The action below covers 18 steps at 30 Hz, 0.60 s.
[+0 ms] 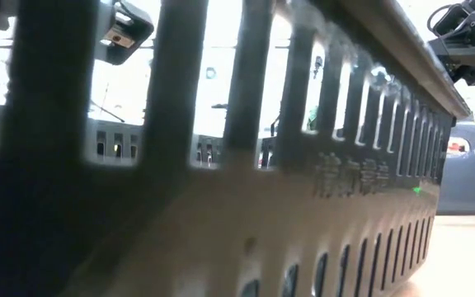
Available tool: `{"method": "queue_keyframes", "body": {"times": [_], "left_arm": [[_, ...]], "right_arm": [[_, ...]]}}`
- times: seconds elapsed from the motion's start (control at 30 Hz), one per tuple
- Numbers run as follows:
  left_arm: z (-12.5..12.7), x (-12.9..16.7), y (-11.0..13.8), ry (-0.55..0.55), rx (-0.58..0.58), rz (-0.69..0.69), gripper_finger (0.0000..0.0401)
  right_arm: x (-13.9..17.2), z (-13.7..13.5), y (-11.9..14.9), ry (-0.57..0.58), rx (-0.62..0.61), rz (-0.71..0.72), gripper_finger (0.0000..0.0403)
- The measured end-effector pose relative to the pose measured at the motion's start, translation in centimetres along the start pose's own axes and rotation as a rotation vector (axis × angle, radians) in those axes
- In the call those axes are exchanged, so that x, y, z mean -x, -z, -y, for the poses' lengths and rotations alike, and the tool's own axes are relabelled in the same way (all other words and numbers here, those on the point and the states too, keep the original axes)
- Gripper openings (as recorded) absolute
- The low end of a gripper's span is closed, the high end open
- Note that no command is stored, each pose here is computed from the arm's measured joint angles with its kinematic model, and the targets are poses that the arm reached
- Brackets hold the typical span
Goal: Stack baskets on shelf by color
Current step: Stack the middle black bin on the bottom black bin
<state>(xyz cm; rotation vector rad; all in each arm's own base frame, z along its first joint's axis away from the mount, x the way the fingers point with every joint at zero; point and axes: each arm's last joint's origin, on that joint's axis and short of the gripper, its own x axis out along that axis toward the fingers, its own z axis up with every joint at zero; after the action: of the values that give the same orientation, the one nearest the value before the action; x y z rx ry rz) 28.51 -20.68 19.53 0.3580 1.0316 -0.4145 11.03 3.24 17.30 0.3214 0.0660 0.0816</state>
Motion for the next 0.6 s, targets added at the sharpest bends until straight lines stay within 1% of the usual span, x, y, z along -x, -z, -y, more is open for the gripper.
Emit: {"method": "queue_keyframes", "body": {"times": [0.3,0.47,0.6], "left_arm": [[0.4,-2.0,-0.1,-0.013,-0.003,0.002,0.0172],[0.6,-3.5,0.3,-0.021,-0.006,-0.034,0.0172],[0.4,-3.6,0.3,-0.050,-0.023,-0.035,0.0172]], "right_arm": [[0.0,0.0,0.0,-0.001,-0.001,0.003,0.0119],[0.0,0.0,-0.1,-0.004,-0.003,0.009,0.0119],[0.0,-0.1,-0.1,-0.005,-0.004,0.013,0.0119]]}}
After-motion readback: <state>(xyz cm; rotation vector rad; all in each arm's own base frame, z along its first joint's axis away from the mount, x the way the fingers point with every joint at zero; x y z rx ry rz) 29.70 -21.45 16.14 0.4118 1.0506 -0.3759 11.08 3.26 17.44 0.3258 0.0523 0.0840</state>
